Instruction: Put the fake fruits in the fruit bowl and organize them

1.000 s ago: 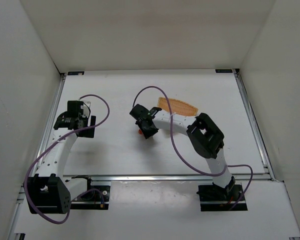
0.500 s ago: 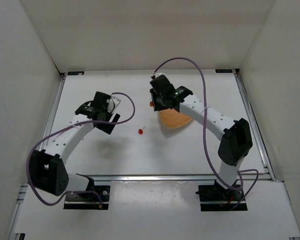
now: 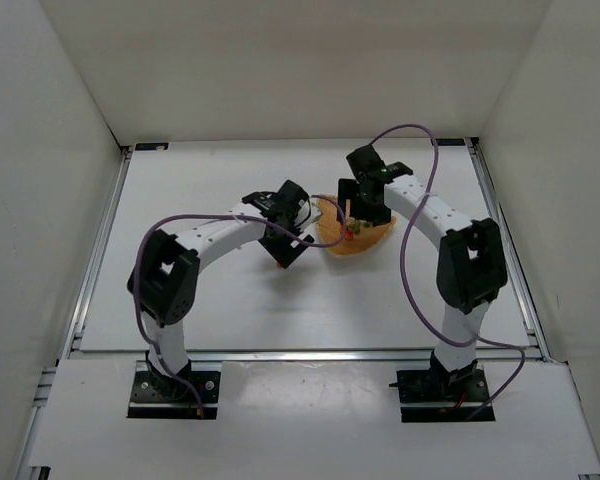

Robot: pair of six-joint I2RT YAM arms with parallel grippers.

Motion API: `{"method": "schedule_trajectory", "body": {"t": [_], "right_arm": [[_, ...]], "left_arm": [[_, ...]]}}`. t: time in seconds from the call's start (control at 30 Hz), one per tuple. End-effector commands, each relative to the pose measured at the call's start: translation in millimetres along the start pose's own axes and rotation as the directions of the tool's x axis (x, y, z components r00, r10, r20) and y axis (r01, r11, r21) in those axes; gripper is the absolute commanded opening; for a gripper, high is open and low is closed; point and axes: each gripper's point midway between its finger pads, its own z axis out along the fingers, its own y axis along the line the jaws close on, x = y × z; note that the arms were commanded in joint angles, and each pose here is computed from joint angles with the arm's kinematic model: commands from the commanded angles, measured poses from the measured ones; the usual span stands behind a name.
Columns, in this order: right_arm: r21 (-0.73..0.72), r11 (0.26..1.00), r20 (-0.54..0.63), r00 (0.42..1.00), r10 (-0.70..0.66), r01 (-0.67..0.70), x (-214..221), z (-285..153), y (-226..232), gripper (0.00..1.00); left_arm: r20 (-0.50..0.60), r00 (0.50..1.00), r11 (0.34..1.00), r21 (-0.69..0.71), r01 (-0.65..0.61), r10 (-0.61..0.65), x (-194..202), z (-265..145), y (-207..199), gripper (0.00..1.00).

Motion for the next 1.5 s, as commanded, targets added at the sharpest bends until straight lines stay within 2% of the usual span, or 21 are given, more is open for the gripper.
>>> {"method": "schedule_trajectory", "body": {"t": [0.0, 0.13, 0.3, 0.4, 0.43, 0.53, 0.7, 0.77, 0.83, 0.9, 0.97, 1.07, 1.1, 1.17, 1.2, 1.33, 1.47], "right_arm": [[-0.084, 0.996, 0.034, 0.999, 0.026, -0.023, 12, -44, 2, 0.89], [-0.052, 0.997, 0.083, 0.995, 0.058, -0.054, 22, -66, -19, 0.89], [-0.044, 0.994, 0.142, 0.984, 0.109, -0.103, 30, -90, -32, 0.89], [-0.046, 0.993, 0.143, 0.983, 0.118, -0.113, 39, -97, -37, 0.89], [-0.049, 0.991, 0.165, 0.977, 0.133, -0.126, 36, -103, -38, 0.89], [-0.046, 0.989, 0.155, 0.977, 0.149, -0.143, 42, -102, -40, 0.89], [-0.053, 0.987, 0.162, 0.974, 0.161, -0.154, 42, -105, -40, 0.89], [-0.053, 0.987, 0.162, 0.974, 0.161, -0.154, 42, -105, -40, 0.89], [-0.046, 0.987, 0.167, 0.973, 0.161, -0.156, 41, -105, -41, 0.89], [-0.046, 0.987, 0.167, 0.973, 0.161, -0.156, 42, -107, -42, 0.89], [-0.028, 0.987, 0.178, 0.971, 0.161, -0.159, 40, -109, -45, 0.89], [-0.015, 0.984, 0.197, 0.964, 0.176, -0.177, 39, -115, -50, 0.89], [-0.001, 0.977, 0.203, 0.957, 0.209, -0.213, 41, -114, -56, 0.89], [0.02, 0.972, 0.203, 0.953, 0.227, -0.235, 45, -113, -61, 0.89], [0.033, 0.969, 0.2, 0.951, 0.234, -0.245, 47, -113, -64, 0.89], [0.076, 0.954, 0.233, 0.935, 0.266, -0.29, 49, -120, -78, 0.89], [0.078, 0.942, 0.289, 0.911, 0.293, -0.328, 47, -137, -91, 0.89]], "left_arm": [[0.023, 0.999, 0.998, 0.064, 0.021, -0.023, -17, 4, -12, 1.0], [-0.027, 1.0, 0.997, 0.073, 0.017, -0.015, -13, 25, -16, 0.94], [-0.082, 0.996, 0.997, 0.069, 0.031, -0.025, -6, 46, -19, 0.74], [-0.093, 0.995, 0.996, 0.069, 0.053, -0.047, -8, 53, -21, 0.66], [-0.091, 0.995, 0.995, 0.081, 0.054, -0.047, -8, 53, -23, 0.59], [-0.099, 0.994, 0.996, 0.083, 0.045, -0.036, -6, 56, -23, 0.5], [-0.099, 0.994, 0.996, 0.083, 0.044, -0.036, -6, 56, -23, 0.23], [-0.097, 0.995, 0.997, 0.074, 0.035, -0.027, -3, 51, -21, 0.19], [-0.085, 0.996, 0.997, 0.072, 0.036, -0.029, -5, 47, -20, 0.1], [-0.09, 0.995, 0.999, 0.03, 0.032, -0.029, -4, 42, -12, 0.1], [-0.031, 0.999, 0.999, -0.029, 0.03, -0.031, -23, 23, 0, 0.1], [0.078, 0.997, 0.996, -0.085, -0.014, 0.021, -64, -7, 6, 0.1], [0.147, 0.989, 0.996, -0.091, -0.011, 0.024, -90, -22, 5, 0.1], [0.201, 0.979, 0.996, -0.083, -0.02, 0.036, -114, -29, 2, 0.1], [0.237, 0.971, 0.998, -0.064, -0.026, 0.041, -133, -30, -5, 0.1], [0.27, 0.959, 0.996, -0.061, -0.071, 0.085, -166, -15, -22, 0.15], [0.301, 0.947, 0.993, -0.073, -0.093, 0.111, -188, 2, -36, 0.26]]}}
